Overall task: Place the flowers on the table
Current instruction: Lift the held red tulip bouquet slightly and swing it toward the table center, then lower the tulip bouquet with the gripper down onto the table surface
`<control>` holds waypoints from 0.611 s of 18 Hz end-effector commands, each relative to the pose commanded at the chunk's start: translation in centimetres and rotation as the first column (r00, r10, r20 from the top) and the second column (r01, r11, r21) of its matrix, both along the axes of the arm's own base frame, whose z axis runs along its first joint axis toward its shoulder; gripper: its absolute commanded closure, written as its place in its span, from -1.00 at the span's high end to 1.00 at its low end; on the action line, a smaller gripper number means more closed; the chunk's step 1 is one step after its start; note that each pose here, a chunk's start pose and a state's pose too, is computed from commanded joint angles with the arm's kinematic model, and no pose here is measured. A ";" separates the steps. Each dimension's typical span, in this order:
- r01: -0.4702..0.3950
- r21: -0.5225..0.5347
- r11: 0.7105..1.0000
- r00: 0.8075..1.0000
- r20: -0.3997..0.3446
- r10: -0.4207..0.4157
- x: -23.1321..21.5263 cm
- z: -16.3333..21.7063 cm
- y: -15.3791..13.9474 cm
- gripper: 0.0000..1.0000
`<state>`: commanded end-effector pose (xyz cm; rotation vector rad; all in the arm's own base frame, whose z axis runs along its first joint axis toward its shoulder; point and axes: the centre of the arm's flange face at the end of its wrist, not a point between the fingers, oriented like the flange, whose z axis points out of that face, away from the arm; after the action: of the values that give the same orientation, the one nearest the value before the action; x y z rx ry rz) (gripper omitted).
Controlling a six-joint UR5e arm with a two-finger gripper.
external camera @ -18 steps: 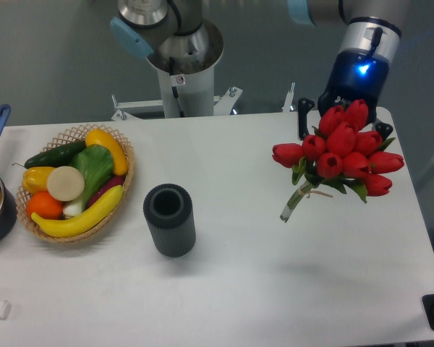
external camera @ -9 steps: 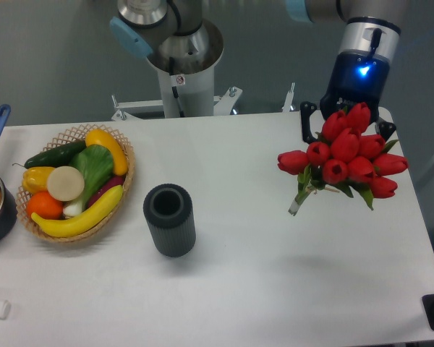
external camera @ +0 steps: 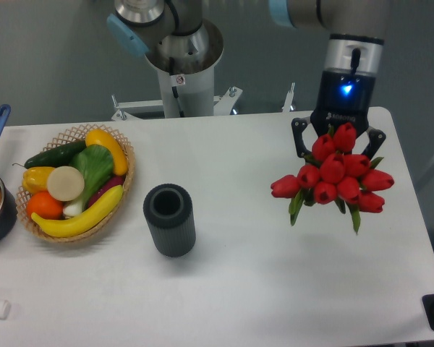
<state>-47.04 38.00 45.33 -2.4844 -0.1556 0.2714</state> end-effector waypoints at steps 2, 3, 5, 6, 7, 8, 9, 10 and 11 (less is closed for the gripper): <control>0.016 -0.085 0.996 0.999 -0.031 -0.018 0.5 -1.4 0.4 -0.06; 0.016 -0.122 0.992 0.999 -0.040 -0.021 0.5 -1.9 0.8 -0.06; 0.007 -0.195 0.981 0.999 -0.043 -0.016 0.5 -3.7 1.4 -0.06; 0.005 -0.245 0.970 0.998 -0.053 -0.019 0.5 -4.7 1.4 -0.06; 0.011 -0.290 0.957 0.997 -0.069 -0.033 0.4 -5.2 1.5 -0.06; 0.025 -0.332 0.943 0.996 -0.077 -0.054 0.6 -6.1 2.1 -0.06; 0.028 -0.369 0.929 0.995 -0.080 -0.062 0.6 -6.9 2.4 -0.06; 0.024 -0.408 0.913 0.995 -0.078 -0.061 0.6 -8.0 2.7 -0.06; 0.028 -0.460 0.888 0.994 -0.080 -0.073 0.7 -9.5 3.8 -0.06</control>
<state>-46.36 41.84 35.84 -2.9322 0.0189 0.4482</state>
